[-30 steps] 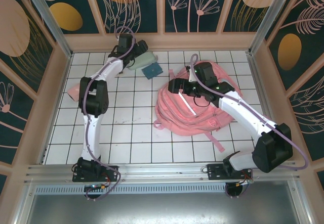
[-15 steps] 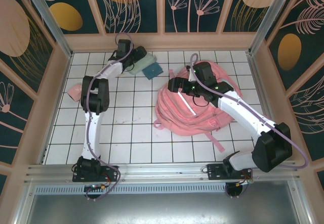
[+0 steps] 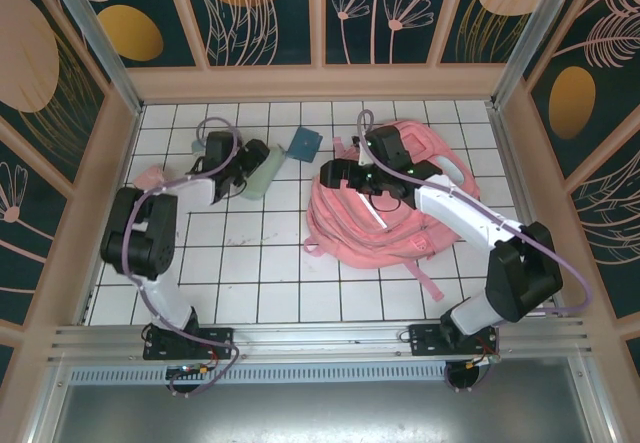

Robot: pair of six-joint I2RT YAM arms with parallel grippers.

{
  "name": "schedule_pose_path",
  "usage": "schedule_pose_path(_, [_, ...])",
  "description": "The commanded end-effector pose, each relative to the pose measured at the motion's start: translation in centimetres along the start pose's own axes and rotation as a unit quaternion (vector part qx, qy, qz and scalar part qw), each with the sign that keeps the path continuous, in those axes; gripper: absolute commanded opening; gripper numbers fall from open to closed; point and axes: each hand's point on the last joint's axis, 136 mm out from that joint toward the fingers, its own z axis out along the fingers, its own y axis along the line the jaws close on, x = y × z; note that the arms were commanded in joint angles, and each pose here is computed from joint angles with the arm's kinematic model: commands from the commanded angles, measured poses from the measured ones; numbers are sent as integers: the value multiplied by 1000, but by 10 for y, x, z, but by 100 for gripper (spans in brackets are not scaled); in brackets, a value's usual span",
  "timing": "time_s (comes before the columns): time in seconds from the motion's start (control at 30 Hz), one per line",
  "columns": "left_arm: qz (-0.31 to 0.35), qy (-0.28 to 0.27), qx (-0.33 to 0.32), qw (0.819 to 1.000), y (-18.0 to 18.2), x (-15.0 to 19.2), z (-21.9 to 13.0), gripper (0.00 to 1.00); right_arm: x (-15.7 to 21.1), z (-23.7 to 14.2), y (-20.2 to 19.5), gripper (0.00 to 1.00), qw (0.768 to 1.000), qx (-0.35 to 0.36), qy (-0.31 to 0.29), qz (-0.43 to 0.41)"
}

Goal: Pack the student bag

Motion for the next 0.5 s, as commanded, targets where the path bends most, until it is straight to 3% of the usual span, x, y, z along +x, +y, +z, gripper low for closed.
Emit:
schedule_pose_path(0.0, [-49, 32, -50, 997, 46, 42, -26, 81, -9, 3, 19, 99, 999, -31, -8, -19])
schedule_pose_path(0.1, [-37, 24, -50, 998, 49, 49, -56, 85, -7, 6, 23, 99, 999, -35, -4, -23])
schedule_pose_path(0.23, [55, 14, -80, 995, 47, 40, -83, 90, -5, 7, 28, 99, 999, -38, -2, -25])
schedule_pose_path(0.47, [214, 50, -147, 964, 54, 30, -87, 92, 1, 8, 34, 99, 999, -39, 1, -30])
